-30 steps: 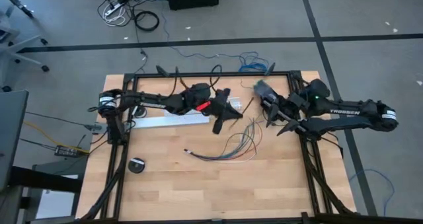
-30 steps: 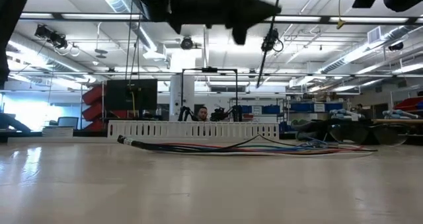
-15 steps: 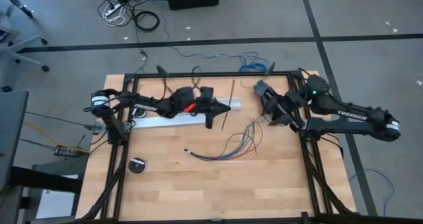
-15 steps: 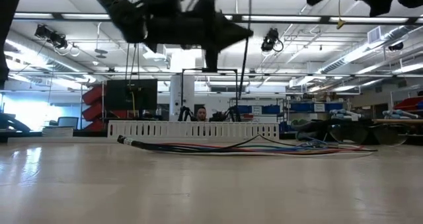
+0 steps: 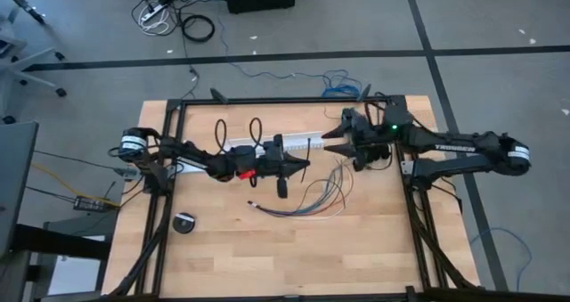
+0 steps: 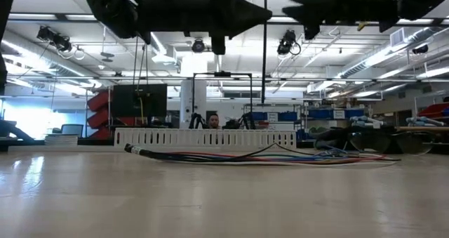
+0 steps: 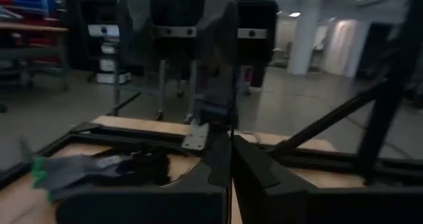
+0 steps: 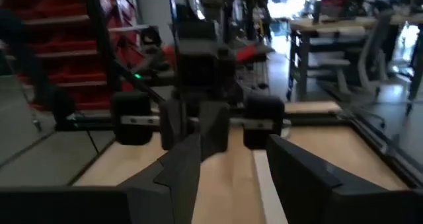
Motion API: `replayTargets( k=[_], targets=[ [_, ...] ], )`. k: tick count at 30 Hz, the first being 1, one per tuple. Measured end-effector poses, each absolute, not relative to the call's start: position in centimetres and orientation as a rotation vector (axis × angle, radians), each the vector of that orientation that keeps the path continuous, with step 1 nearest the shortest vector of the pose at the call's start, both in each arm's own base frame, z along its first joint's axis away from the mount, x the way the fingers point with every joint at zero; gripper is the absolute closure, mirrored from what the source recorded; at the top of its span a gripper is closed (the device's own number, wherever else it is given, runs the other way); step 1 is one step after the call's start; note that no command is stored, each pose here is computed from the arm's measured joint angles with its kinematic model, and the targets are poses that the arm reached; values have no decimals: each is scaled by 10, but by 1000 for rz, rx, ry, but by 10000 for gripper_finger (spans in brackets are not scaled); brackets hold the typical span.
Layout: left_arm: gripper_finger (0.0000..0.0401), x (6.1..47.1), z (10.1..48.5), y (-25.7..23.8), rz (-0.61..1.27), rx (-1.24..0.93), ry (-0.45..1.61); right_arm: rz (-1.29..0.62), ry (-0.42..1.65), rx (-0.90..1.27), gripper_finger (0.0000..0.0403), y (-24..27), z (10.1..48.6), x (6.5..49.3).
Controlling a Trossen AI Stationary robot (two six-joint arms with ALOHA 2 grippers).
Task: Ziptie cables
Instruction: Wrap the colored wires together using a zip tie
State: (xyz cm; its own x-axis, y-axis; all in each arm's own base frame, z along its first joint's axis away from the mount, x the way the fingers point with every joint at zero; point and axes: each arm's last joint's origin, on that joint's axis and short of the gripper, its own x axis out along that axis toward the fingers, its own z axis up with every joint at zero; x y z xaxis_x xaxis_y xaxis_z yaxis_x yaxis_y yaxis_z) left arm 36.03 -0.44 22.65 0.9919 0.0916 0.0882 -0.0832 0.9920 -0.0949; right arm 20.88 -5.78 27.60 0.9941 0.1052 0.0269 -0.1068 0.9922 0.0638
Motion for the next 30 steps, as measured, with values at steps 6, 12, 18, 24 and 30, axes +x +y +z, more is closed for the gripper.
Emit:
replayTargets(
  k=[6,12,18,24,30],
  targets=[
    [401,364,215,-1,99,-85,-50,168,-33,72,253,-53,275,227],
    [401,364,214,2,95,-84,-43,190,-31,72,255,-49,276,232],
    [401,364,214,5,101,-84,-42,187,-40,69,253,-47,277,233],
    [401,364,214,8,105,-96,-44,176,-33,71,259,-46,273,237],
    [401,365,216,8,99,-98,-50,173,-57,63,259,-46,275,238]
  ],
)
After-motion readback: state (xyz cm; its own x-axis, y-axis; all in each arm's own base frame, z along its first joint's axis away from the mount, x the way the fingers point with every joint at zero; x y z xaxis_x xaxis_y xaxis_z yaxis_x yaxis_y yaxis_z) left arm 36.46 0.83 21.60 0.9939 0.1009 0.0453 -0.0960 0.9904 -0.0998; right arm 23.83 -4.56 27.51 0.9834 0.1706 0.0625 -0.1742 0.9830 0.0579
